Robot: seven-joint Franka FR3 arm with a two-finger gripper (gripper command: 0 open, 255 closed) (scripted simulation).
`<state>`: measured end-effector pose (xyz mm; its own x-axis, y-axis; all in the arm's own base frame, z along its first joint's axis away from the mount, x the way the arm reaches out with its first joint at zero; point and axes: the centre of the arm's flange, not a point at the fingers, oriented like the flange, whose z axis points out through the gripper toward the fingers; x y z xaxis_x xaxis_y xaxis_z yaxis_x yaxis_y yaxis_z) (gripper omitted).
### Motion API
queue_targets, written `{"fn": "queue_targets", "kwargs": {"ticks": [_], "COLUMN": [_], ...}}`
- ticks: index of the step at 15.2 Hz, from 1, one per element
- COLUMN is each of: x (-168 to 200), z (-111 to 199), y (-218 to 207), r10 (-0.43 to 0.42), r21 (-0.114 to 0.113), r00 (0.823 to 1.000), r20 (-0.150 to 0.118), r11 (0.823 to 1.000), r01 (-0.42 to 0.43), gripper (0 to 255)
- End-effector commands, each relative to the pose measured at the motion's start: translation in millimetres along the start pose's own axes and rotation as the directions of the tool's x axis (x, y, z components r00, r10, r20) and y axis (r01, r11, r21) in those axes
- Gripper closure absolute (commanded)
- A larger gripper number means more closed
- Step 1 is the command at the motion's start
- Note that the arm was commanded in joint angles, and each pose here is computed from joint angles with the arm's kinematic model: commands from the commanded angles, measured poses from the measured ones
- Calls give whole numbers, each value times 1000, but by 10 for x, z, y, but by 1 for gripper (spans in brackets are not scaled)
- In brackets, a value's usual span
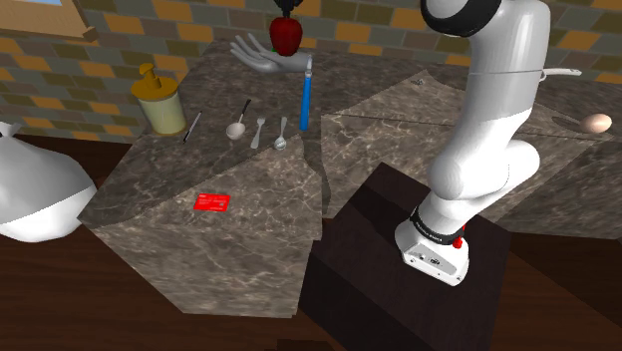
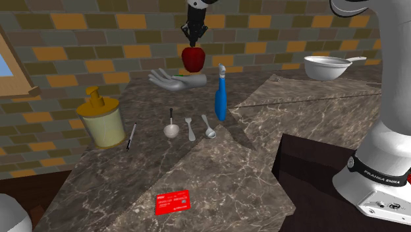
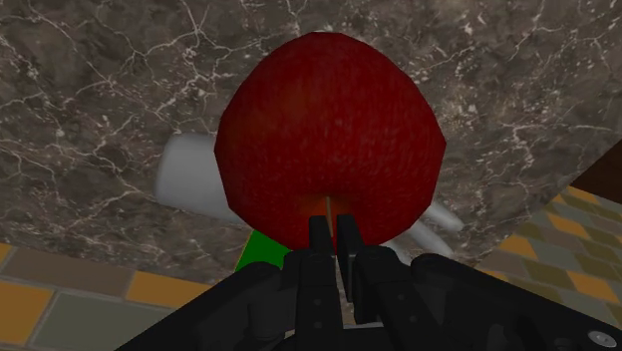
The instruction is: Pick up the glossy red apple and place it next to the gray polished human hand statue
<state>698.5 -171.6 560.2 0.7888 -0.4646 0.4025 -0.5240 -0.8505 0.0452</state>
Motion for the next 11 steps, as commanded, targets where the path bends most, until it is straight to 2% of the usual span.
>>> {"fn": "queue_targets", "kwargs": {"ticks": [1, 11], "x": [-48, -261], "z": [99, 581], "y": [-10, -33], "r10": [0, 0], "r21": [0, 0], "r00": [1000, 1000], "r20": [-1, -1], "r11": [1000, 1000], "r01": [0, 0], "gripper": [255, 255]}}
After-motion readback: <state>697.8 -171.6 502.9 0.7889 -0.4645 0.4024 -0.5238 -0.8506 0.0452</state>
